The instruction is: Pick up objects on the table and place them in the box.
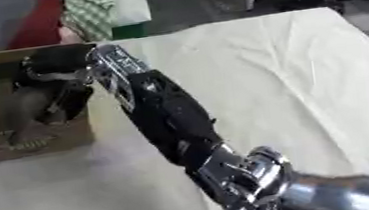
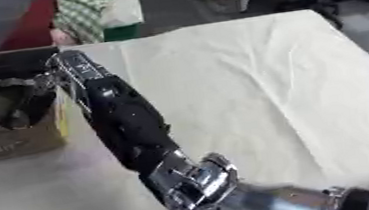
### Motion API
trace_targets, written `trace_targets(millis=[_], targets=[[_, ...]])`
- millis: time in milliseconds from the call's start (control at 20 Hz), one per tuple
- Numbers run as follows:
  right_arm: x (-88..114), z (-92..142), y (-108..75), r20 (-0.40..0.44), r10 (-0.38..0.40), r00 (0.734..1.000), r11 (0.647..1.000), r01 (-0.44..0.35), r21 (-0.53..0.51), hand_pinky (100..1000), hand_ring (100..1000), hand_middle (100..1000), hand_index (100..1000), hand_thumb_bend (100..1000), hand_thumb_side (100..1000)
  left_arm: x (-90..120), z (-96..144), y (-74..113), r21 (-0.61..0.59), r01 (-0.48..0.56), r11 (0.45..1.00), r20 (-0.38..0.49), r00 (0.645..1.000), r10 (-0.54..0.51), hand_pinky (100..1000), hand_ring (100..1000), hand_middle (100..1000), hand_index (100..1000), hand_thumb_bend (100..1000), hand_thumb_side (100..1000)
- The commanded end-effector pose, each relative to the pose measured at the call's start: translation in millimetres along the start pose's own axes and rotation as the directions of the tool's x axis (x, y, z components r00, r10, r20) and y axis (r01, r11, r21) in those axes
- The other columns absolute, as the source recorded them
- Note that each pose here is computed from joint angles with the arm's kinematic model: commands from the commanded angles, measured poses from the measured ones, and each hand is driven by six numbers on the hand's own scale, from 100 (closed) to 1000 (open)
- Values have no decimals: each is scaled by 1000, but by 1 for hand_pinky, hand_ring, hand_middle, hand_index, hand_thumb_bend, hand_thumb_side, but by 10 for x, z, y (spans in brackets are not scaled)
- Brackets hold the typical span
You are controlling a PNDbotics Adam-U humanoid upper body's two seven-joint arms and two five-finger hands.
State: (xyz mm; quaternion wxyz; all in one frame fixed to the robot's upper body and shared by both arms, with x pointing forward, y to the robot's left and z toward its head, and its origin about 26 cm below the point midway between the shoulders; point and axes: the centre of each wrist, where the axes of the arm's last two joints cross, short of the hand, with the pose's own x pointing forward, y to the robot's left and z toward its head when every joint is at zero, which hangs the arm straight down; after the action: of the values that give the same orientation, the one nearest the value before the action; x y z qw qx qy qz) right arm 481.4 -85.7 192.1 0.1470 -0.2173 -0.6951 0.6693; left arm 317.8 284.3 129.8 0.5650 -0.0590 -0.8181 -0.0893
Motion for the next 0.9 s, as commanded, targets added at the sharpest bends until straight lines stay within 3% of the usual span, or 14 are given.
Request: trace_targets(millis=[50, 350, 900], targets=[[14, -56, -124, -30, 48, 998, 995, -51, -81, 769, 659, 511, 761, 100, 276, 68, -41, -9, -15, 1, 1000, 27, 1000, 0, 648, 655, 579, 561, 100, 860], [33, -86, -90, -138, 69, 988, 980, -92, -174, 766, 651, 491, 753, 100, 259, 70, -48, -16, -18, -2, 1000, 27, 1000, 3, 648, 655, 579, 561, 100, 859], [7, -73, 22, -260, 93, 961, 967, -150, -208, 761, 636, 468, 750, 100, 253, 70, -53, -19, -20, -4, 1000, 27, 1000, 5, 648, 657, 579, 560, 100, 858]])
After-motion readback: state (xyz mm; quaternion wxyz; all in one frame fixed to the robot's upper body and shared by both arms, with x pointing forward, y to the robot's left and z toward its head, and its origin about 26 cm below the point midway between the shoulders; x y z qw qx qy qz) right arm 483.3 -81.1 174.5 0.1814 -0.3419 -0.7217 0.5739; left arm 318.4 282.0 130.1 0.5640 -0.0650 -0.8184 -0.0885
